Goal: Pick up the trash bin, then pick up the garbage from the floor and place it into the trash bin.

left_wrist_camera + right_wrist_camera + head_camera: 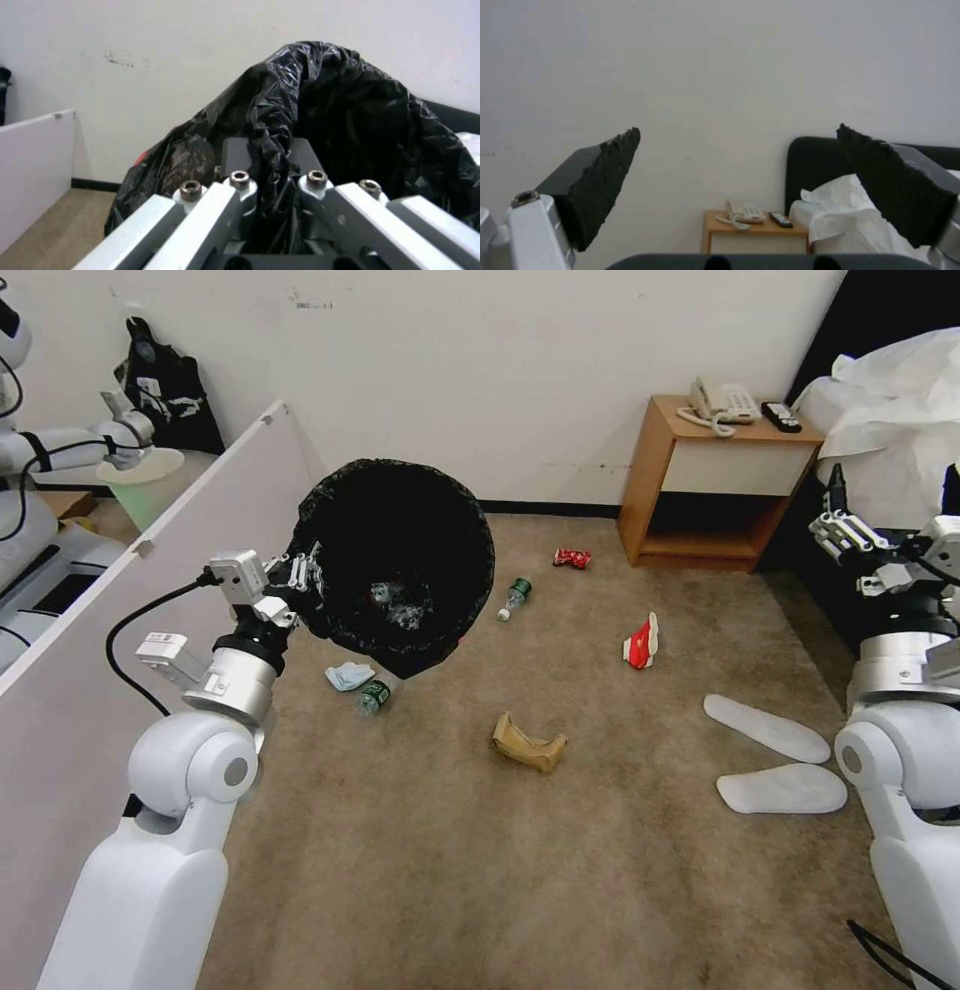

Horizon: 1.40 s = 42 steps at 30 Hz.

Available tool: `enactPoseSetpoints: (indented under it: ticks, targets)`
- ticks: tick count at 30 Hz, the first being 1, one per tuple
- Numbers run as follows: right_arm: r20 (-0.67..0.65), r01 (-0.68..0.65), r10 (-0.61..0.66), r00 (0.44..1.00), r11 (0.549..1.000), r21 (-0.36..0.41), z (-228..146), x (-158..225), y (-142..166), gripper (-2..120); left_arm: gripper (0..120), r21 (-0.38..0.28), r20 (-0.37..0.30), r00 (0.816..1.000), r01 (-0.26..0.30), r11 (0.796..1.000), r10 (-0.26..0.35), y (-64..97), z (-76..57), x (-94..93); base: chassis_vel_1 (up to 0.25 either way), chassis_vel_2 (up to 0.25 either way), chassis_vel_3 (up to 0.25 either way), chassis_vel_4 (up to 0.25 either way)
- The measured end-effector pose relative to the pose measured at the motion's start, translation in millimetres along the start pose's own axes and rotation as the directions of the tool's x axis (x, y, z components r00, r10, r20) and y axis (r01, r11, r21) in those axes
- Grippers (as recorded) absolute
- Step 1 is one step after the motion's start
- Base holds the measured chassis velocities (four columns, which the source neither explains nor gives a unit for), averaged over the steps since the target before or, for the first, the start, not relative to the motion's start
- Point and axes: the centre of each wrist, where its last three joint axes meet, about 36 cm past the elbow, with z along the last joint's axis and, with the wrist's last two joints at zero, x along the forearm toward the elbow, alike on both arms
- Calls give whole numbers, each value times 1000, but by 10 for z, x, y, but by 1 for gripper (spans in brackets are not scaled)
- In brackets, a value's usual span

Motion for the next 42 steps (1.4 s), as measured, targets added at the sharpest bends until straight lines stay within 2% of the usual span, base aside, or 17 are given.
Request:
enactPoseSetpoints:
  ticks: [17,35,42]
  targets:
    - [-4,12,-12,1000,1000,-3,0,9,21,100,4,0,-1,1000,1,1000,-1,1,1,10,-13,11,17,-16]
    - [2,14,-14,1000,1000,-4,30,-3,24,100,4,1,0,1000,-1,1000,1,-6,-5,6,-212,208,200,-209]
    - [8,22,-22,1000,1000,11,66,-5,13,100,4,3,-2,1000,-1,1000,1,-4,8,-5,-81,58,49,-68]
